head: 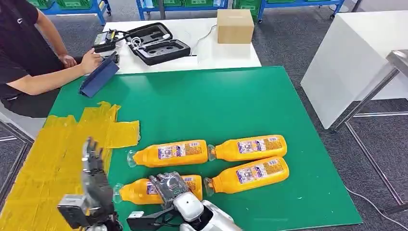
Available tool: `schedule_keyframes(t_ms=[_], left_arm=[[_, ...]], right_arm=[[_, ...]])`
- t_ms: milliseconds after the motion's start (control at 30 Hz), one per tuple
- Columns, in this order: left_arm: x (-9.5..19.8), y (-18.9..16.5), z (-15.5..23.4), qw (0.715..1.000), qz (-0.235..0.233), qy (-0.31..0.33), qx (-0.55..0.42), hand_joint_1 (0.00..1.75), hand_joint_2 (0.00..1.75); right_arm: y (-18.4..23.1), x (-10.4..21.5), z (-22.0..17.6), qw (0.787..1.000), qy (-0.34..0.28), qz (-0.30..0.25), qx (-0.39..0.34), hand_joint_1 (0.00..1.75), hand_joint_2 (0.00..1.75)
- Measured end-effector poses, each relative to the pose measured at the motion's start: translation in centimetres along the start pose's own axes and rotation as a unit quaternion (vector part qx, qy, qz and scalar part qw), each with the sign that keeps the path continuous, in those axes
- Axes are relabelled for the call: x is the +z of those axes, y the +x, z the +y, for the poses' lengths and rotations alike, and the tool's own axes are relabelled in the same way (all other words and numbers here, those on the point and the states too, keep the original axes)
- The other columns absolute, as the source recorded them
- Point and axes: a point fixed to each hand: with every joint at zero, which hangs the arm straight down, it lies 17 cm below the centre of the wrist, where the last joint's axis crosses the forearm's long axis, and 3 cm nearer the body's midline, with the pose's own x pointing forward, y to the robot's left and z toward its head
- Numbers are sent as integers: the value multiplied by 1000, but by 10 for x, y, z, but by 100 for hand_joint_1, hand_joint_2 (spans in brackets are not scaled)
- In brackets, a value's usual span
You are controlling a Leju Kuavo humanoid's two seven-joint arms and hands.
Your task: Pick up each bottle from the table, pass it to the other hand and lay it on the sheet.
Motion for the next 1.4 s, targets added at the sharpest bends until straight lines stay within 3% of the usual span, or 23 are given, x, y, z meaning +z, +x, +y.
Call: schedule_keyframes(t_ms=[67,233,267,533,867,1033,1200,1267,1333,1400], left_arm=[[-7,8,47,997,-9,73,-30,0,0],[-6,25,110,984,-23,163,-64,0,0],[-4,27,126,979,-20,190,-67,0,175],[23,12,195,951,33,303,-48,0,175],[28,-4,212,945,55,323,-15,0,175],[10,-25,159,968,83,212,104,0,175],[8,-35,141,970,98,183,127,0,175],[6,-38,110,973,112,112,167,0,175],[13,-36,54,962,132,-7,240,0,175],[25,-34,21,947,140,-76,279,0,175]], right_arm=[[1,-2,0,1000,4,-1,-5,175,175],[9,-5,-6,1000,-3,-10,-28,175,175],[11,-5,-10,999,-10,-13,-39,175,175],[16,-7,-38,989,-59,-30,-129,175,175],[30,17,-86,951,-133,-78,-267,175,175],[30,44,-115,919,-194,-110,-324,175,175],[29,61,-128,907,-219,-121,-339,175,175],[30,68,-135,898,-233,-134,-348,175,175],[34,78,-147,888,-249,-155,-354,175,175],[37,84,-153,883,-255,-166,-357,175,175]])
